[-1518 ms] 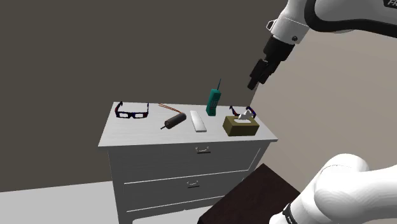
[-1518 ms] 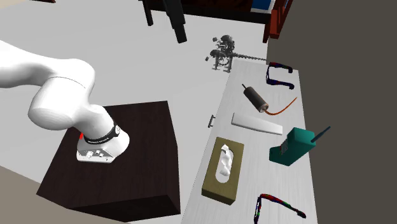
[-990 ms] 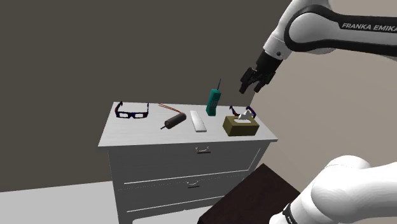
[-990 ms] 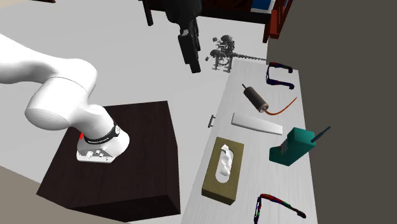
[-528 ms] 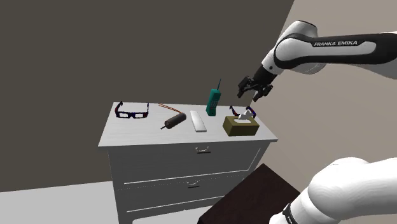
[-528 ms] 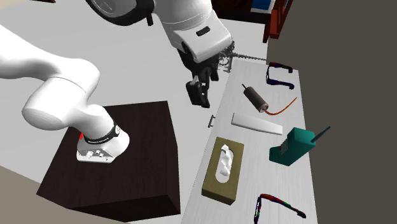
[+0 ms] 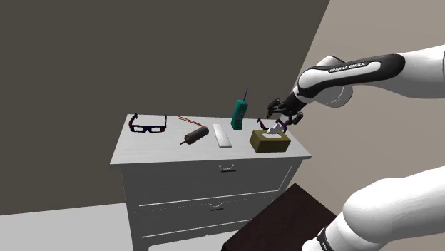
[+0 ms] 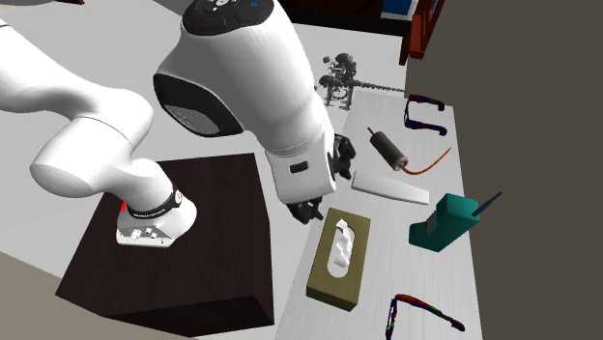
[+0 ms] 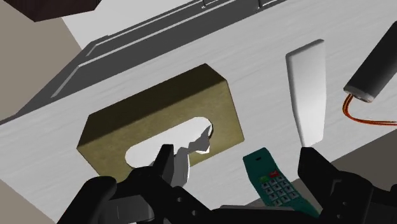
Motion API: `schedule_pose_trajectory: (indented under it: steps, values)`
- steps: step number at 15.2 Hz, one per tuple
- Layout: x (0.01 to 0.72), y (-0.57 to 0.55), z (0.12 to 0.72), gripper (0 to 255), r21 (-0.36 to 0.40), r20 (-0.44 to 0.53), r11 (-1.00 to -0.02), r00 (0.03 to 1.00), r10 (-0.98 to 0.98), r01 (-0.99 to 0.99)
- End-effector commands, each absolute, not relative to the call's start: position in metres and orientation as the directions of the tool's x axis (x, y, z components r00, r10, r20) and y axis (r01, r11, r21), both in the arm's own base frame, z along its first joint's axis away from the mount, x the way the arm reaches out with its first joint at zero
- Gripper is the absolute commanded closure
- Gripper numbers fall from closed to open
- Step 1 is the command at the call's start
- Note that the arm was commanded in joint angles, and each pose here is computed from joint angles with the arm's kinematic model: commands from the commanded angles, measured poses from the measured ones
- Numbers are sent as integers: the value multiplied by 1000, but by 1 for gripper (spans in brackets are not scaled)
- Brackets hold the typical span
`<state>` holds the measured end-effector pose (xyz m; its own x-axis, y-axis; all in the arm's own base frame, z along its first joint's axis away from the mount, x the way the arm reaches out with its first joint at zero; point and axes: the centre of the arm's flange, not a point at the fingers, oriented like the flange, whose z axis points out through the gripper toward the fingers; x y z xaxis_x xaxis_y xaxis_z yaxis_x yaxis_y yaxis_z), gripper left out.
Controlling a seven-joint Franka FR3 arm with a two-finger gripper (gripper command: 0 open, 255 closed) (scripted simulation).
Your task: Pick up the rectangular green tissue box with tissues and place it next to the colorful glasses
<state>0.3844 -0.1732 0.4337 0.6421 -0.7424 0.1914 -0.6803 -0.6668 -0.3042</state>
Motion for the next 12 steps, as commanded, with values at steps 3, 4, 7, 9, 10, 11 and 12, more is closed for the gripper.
schedule_pose_trajectory:
  steps: [3, 4, 7, 9, 10, 11, 12]
  values:
    - [381, -199, 396, 0, -360, 163, -533, 511, -844, -766]
    - [383, -199, 391, 0, -360, 163, -533, 511, -844, -766]
    - [389, -198, 377, 0, -360, 163, -533, 511, -844, -766]
    - [394, -197, 367, 0, -360, 163, -533, 511, -844, -766]
    - [396, -197, 362, 0, -360, 163, -533, 511, -844, -766]
    - [397, -197, 360, 0, -360, 163, -533, 511, -844, -766]
    - [397, -197, 360, 0, -360, 163, -533, 511, -844, -766]
